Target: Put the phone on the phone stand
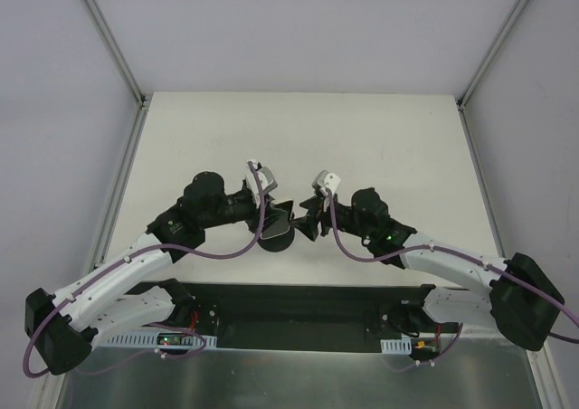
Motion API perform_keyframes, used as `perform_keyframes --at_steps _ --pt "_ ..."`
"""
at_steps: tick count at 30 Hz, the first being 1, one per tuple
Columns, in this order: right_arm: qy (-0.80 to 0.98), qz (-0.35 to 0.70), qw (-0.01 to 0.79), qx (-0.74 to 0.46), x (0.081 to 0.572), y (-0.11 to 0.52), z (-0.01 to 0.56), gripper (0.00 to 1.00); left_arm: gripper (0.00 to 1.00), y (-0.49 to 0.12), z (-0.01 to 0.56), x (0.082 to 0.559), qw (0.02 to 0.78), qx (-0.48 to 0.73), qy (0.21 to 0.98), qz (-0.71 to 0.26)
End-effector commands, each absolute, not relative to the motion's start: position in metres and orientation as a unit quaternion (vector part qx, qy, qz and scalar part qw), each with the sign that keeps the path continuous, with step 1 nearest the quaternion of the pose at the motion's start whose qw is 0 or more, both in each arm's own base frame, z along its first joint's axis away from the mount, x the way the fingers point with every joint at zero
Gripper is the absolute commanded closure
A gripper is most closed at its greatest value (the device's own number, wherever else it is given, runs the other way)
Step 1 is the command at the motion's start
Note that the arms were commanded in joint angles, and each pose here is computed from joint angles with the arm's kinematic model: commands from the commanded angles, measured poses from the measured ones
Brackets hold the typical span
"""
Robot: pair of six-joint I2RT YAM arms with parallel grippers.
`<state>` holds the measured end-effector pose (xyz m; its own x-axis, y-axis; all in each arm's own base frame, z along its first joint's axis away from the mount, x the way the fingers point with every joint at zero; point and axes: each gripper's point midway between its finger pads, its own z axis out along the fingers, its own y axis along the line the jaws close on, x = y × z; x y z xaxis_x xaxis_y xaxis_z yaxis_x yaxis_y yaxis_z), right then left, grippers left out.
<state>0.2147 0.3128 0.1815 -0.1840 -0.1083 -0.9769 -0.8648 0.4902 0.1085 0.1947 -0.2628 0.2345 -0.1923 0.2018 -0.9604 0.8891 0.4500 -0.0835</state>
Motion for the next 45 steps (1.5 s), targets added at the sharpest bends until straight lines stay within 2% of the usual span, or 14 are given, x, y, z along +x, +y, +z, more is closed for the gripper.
perform_keyframes --at_steps 1,11,13,14,15,18,27,31,32,33,34,36,39,45 --pt "0.584 0.439 0.496 -0.469 0.176 0.343 0.198 0.38 1.0 -0.289 0.295 0.167 0.533 0.469 0.563 -0.423" --pt "0.569 0.461 0.473 -0.489 0.168 0.352 0.192 0.4 1.0 -0.29 0.283 0.154 0.543 0.499 0.509 -0.444" --pt "0.565 0.467 0.47 -0.491 0.166 0.353 0.193 0.46 1.0 -0.291 0.281 0.153 0.534 0.506 0.508 -0.448" --pt "0.564 0.469 0.47 -0.491 0.166 0.353 0.194 0.52 1.0 -0.292 0.28 0.154 0.533 0.507 0.509 -0.447" --pt "0.563 0.473 0.467 -0.491 0.165 0.354 0.194 0.66 1.0 -0.293 0.278 0.157 0.534 0.504 0.514 -0.444" --pt "0.575 0.466 0.473 -0.478 0.172 0.356 0.197 1.0 1.0 -0.294 0.273 0.167 0.544 0.494 0.523 -0.432" --pt "0.635 0.475 0.504 -0.344 0.205 0.351 0.221 1.0 1.0 -0.282 0.257 0.194 0.592 0.436 0.558 -0.383" --pt "0.615 0.488 0.512 -0.348 0.203 0.344 0.229 1.0 1.0 -0.279 0.256 0.193 0.596 0.418 0.563 -0.392" --pt "0.616 0.487 0.508 -0.354 0.201 0.342 0.222 0.95 1.0 -0.279 0.254 0.193 0.595 0.413 0.567 -0.393" --pt "0.61 0.486 0.509 -0.363 0.201 0.34 0.221 0.48 1.0 -0.278 0.254 0.194 0.592 0.404 0.574 -0.396" --pt "0.609 0.486 0.508 -0.368 0.2 0.339 0.218 0.36 1.0 -0.278 0.255 0.195 0.592 0.399 0.577 -0.398" --pt "0.6 0.489 0.519 -0.363 0.2 0.33 0.221 0.19 1.0 -0.275 0.255 0.201 0.596 0.376 0.591 -0.393" --pt "0.598 0.476 0.549 -0.337 0.204 0.315 0.228 0.02 1.0 -0.264 0.258 0.214 0.614 0.339 0.612 -0.366" --pt "0.614 0.444 0.585 -0.289 0.22 0.295 0.228 0.0 1.0 -0.238 0.261 0.229 0.612 0.265 0.672 -0.321"
